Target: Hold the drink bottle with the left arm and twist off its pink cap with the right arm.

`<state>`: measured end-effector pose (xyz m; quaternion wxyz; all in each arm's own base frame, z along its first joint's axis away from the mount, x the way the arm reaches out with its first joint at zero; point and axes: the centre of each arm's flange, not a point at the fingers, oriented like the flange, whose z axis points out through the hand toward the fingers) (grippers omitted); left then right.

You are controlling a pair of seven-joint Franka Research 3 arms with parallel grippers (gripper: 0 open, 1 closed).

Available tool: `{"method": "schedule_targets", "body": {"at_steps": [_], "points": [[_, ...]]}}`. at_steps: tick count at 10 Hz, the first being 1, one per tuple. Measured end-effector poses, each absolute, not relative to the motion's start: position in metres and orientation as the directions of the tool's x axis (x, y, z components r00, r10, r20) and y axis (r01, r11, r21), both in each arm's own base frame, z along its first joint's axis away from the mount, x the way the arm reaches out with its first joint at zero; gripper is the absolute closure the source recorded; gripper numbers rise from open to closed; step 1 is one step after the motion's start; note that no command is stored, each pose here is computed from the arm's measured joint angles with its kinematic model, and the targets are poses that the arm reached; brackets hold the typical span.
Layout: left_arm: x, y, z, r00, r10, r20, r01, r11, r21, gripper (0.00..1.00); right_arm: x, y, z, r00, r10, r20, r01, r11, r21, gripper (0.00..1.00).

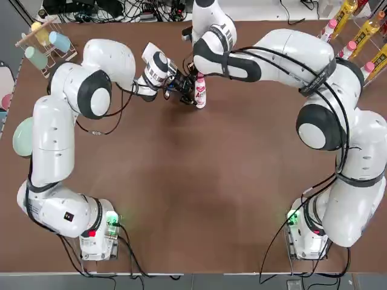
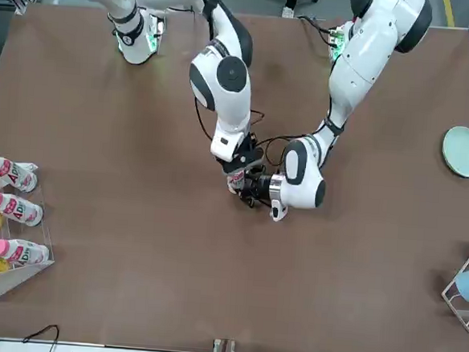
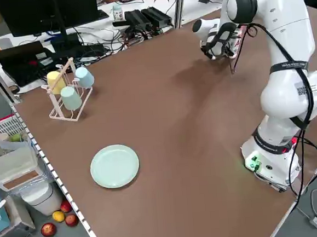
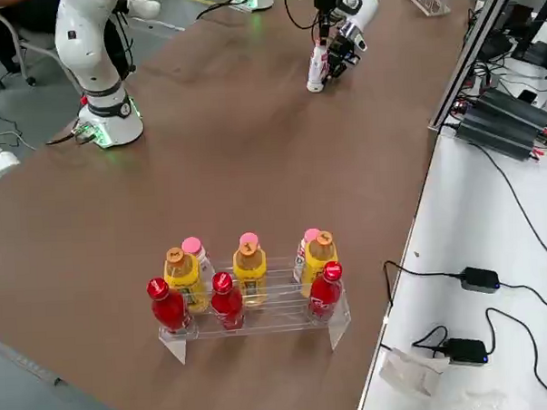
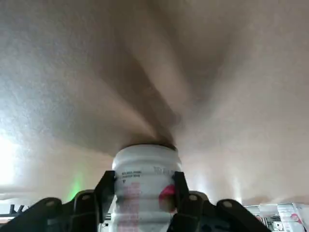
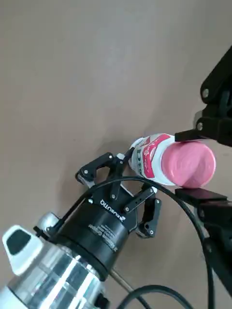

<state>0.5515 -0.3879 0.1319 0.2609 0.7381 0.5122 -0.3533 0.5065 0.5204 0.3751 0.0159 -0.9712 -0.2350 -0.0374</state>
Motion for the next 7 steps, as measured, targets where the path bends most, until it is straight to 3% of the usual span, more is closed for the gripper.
{"method": "schedule_targets", "body": {"at_steps": [7], "points": [[0.5516, -0.3878, 0.1319, 0.225, 0.572, -0.789, 0.941, -0.339, 0.022, 0.45, 0.5046, 0.5221, 0.375, 0.676, 0.732, 0.079, 0.733, -0.68, 0.023, 0.57]]}}
